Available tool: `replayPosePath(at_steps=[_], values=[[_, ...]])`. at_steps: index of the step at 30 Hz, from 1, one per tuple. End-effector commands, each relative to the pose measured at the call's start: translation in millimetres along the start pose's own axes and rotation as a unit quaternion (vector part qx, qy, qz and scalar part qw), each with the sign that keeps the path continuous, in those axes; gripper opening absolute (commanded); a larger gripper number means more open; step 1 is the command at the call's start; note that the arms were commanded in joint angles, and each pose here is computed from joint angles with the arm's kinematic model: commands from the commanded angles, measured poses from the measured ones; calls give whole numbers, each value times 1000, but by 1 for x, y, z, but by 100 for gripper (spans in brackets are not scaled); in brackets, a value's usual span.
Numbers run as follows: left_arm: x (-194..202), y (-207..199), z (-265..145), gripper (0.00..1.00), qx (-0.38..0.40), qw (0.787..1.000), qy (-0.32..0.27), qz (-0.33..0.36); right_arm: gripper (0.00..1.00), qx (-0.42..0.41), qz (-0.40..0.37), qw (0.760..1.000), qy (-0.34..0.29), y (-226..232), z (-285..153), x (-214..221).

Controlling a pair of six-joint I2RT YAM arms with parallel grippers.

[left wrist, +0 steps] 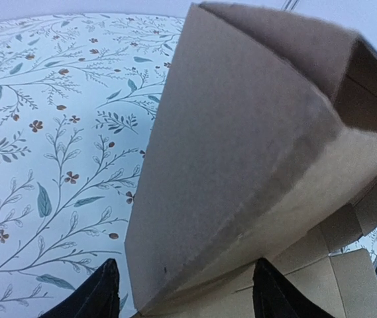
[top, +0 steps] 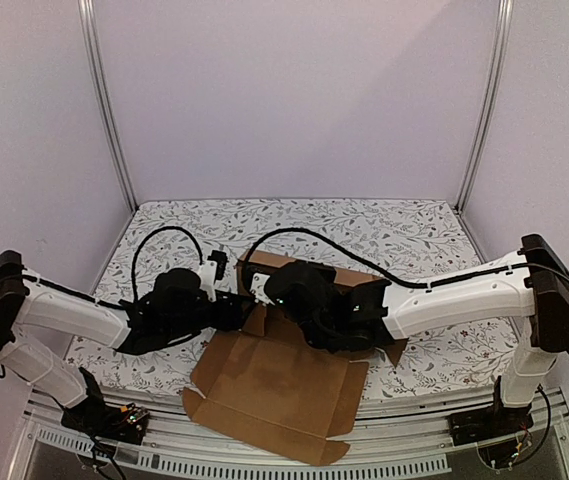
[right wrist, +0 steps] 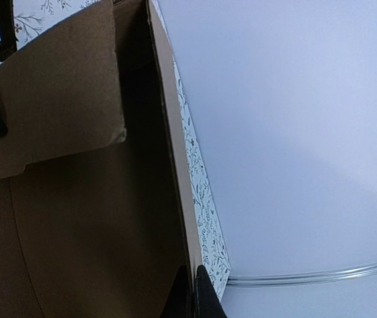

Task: Fold the paper box

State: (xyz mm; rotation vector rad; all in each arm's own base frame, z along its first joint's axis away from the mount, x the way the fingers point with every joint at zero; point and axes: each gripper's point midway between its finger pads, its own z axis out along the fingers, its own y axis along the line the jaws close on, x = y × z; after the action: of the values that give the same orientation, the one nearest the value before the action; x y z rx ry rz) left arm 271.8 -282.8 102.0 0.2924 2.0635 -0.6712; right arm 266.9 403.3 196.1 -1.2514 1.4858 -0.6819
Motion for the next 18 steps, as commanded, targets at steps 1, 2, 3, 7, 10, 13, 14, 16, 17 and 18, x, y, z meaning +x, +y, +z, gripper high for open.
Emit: replayPosePath(at_steps=[1, 2, 3, 7, 10, 13, 14, 16, 17, 18], values=[[2, 3, 3, 65, -12, 1000, -11, 2, 0, -31, 18, 999, -32, 21, -4, -19], [1, 2, 3, 63, -10, 1000, -13, 2, 0, -32, 17, 999, -32, 22, -5, -19], [1, 2, 3, 61, -10, 1000, -13, 3, 0, -32, 17, 999, -33, 22, -5, -19], [-3, -1, 6, 63, -7, 1000, -16, 6, 0, -31, 16, 999, -34, 22, -6, -20], [-6, -1, 8, 67, -10, 1000, -19, 9, 0, -31, 16, 999, -35, 21, -7, -21], [-6, 0, 12, 69, -16, 1000, -21, 13, 0, -31, 16, 999, -37, 21, -8, -22], [-6, 0, 13, 68, -16, 1000, -21, 15, 0, -31, 16, 999, -37, 21, -9, -22], [-7, -1, 14, 65, -15, 999, -24, 15, 0, -32, 15, 999, -37, 22, -9, -23], [-7, -1, 15, 61, -17, 999, -24, 16, 0, -31, 15, 999, -37, 22, -9, -23], [-8, -1, 15, 55, -17, 999, -26, 16, 0, -31, 15, 999, -36, 22, -9, -22]])
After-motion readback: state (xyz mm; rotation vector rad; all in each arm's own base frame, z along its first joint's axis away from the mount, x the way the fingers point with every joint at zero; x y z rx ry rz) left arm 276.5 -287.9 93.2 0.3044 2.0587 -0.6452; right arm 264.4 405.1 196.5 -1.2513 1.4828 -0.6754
